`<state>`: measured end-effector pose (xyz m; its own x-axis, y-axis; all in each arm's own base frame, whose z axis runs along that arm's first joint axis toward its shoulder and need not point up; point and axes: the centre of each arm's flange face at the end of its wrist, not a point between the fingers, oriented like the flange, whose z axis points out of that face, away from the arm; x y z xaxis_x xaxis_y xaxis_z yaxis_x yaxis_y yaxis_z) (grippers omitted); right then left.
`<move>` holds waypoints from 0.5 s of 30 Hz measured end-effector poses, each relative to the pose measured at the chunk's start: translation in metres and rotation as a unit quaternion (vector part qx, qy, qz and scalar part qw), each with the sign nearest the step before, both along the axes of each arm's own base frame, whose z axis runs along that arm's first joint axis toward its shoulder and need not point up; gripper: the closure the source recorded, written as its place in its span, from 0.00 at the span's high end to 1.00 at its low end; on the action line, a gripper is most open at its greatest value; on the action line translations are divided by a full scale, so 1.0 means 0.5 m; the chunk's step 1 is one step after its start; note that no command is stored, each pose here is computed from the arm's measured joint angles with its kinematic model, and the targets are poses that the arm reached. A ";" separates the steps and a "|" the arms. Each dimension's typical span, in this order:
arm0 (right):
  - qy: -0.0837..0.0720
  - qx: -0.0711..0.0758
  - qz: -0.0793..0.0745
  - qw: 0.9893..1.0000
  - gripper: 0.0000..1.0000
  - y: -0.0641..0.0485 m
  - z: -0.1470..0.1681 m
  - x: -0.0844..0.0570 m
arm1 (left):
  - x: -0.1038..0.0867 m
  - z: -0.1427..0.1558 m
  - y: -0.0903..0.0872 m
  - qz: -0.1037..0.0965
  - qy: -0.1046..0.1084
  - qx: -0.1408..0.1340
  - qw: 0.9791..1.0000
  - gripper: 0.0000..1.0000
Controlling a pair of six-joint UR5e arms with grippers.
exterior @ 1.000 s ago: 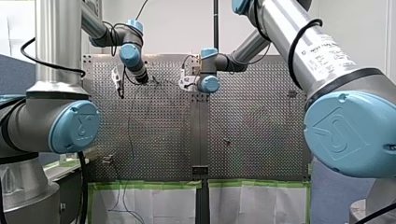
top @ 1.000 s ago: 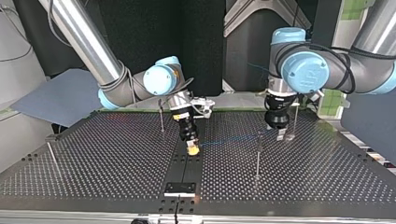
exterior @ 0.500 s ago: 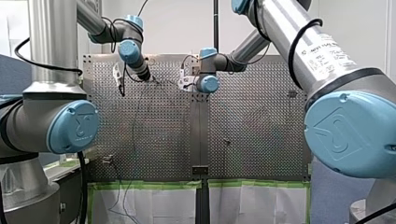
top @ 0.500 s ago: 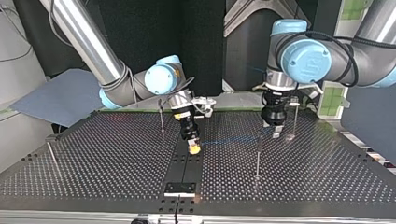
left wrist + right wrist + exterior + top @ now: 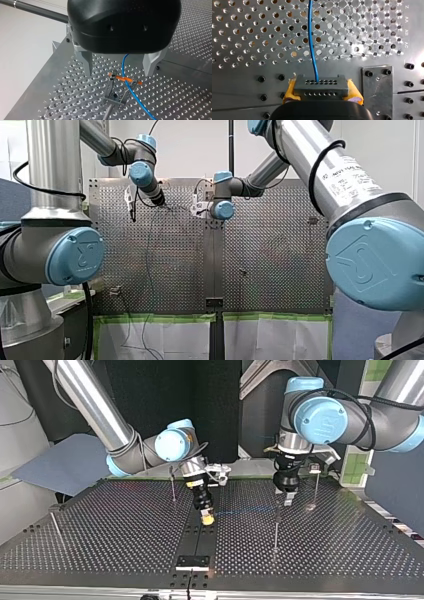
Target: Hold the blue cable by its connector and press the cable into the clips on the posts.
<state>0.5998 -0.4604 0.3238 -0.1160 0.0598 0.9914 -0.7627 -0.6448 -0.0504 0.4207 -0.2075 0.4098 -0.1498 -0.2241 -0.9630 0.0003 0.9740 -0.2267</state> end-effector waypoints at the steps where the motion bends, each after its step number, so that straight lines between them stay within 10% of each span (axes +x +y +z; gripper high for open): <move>1: 0.000 0.000 0.000 1.000 0.00 -0.001 0.000 -0.001 | 0.000 0.000 0.000 0.000 0.000 0.000 1.000 1.00; 15: 0.002 0.003 -0.006 1.000 0.00 -0.010 -0.001 -0.009 | -0.003 0.001 -0.008 0.001 -0.004 0.006 1.000 1.00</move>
